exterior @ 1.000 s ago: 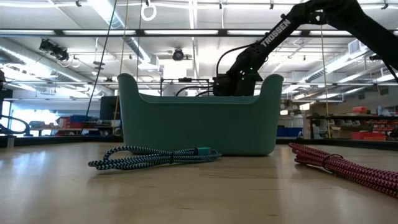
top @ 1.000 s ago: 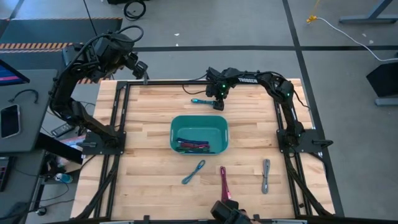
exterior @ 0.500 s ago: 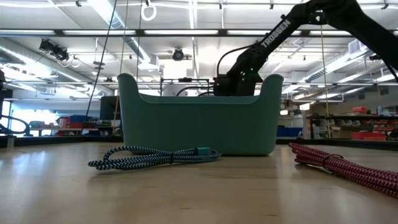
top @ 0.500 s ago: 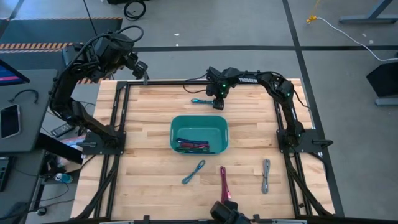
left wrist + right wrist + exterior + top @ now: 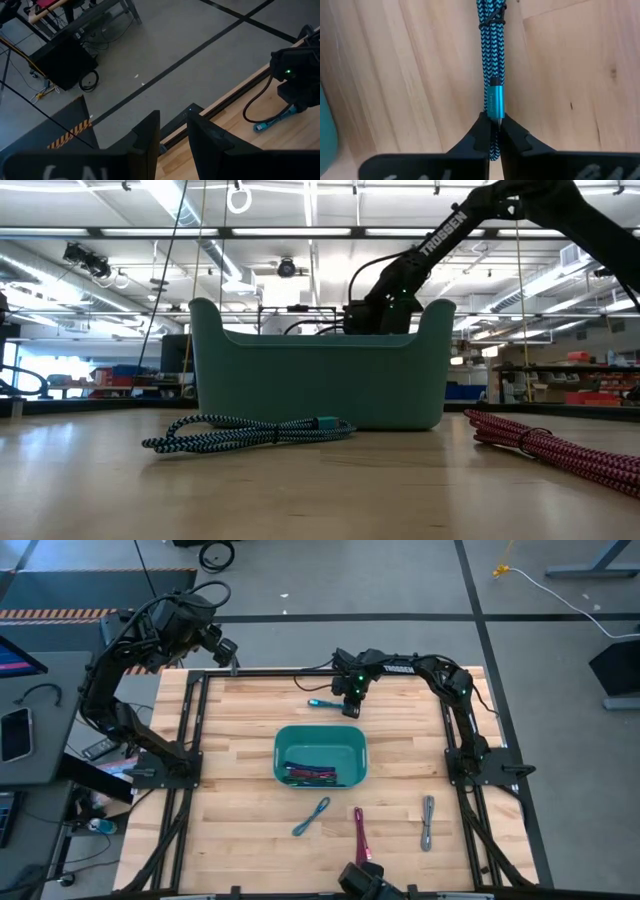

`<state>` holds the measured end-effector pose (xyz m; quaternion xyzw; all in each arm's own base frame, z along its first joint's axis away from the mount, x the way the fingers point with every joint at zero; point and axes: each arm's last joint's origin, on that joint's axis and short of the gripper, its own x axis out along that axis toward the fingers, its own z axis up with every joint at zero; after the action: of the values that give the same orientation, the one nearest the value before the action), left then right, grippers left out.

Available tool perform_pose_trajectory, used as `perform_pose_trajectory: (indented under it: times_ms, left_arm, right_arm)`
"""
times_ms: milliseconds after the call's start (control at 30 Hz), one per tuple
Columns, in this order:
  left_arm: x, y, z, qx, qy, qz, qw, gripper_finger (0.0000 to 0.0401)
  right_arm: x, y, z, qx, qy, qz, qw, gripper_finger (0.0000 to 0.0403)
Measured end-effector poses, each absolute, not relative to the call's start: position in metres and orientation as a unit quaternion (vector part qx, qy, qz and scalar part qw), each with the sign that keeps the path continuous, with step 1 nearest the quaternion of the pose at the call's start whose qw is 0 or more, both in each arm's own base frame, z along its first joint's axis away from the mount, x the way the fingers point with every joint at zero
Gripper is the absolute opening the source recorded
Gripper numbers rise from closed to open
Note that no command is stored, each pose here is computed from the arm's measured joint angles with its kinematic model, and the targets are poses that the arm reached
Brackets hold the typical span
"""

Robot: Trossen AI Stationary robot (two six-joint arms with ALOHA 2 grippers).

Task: Pick and place USB-C Cables
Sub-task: Put the top light blue charger cable into the green bin

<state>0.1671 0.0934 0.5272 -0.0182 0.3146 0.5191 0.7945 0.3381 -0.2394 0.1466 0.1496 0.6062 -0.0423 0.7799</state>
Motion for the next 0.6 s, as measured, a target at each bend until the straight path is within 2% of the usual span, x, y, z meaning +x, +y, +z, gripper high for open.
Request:
perform_pose_trajectory:
  times_ms: [200, 600]
  left_arm:
    - [0.167, 0.093, 0.527, -0.018, 0.315, 0.519, 0.794, 0.0105]
    - [0.167, 0.093, 0.527, -0.017, 0.316, 0.519, 0.794, 0.0105]
  right_arm:
    - [0.347, -0.244, 0.163, 0.138, 0.607, -0.055, 0.781, 0.0016]
    - [0.369, -0.255, 0.249, 0.103, 0.538, -0.061, 0.835, 0.0016]
